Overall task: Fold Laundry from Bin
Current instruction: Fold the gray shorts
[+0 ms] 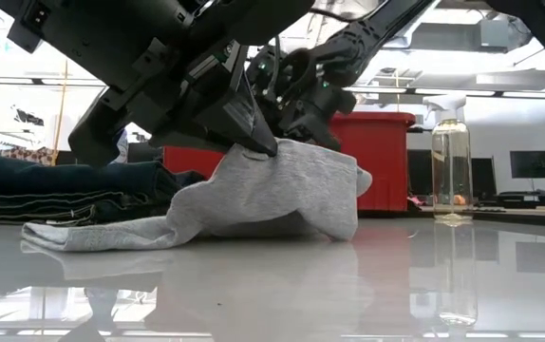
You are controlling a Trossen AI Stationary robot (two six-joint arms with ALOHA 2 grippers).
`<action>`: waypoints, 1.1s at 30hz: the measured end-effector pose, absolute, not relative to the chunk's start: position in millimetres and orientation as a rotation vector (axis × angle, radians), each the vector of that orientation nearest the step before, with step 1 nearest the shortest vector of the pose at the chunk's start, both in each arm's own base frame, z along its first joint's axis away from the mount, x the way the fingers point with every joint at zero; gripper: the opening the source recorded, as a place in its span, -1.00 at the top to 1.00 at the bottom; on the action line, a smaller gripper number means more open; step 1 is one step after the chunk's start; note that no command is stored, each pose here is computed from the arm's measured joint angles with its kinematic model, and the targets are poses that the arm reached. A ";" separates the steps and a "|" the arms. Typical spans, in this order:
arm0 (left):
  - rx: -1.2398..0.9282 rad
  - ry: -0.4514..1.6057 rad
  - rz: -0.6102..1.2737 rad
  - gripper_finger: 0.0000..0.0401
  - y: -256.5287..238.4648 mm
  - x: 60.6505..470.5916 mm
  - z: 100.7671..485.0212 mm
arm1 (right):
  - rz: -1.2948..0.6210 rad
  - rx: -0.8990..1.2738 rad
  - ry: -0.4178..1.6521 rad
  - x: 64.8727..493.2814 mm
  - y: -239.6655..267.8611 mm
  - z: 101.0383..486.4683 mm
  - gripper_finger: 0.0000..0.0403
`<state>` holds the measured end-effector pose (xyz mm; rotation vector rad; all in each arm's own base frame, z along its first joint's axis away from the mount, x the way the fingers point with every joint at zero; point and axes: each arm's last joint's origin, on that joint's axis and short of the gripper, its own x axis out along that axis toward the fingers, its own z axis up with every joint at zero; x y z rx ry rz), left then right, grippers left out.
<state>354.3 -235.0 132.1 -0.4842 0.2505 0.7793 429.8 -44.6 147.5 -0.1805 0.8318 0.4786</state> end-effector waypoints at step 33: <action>-0.390 0.186 0.874 1.00 -221.6 347.7 130.8 | 0.036 0.136 1.242 393.2 -108.0 126.2 0.93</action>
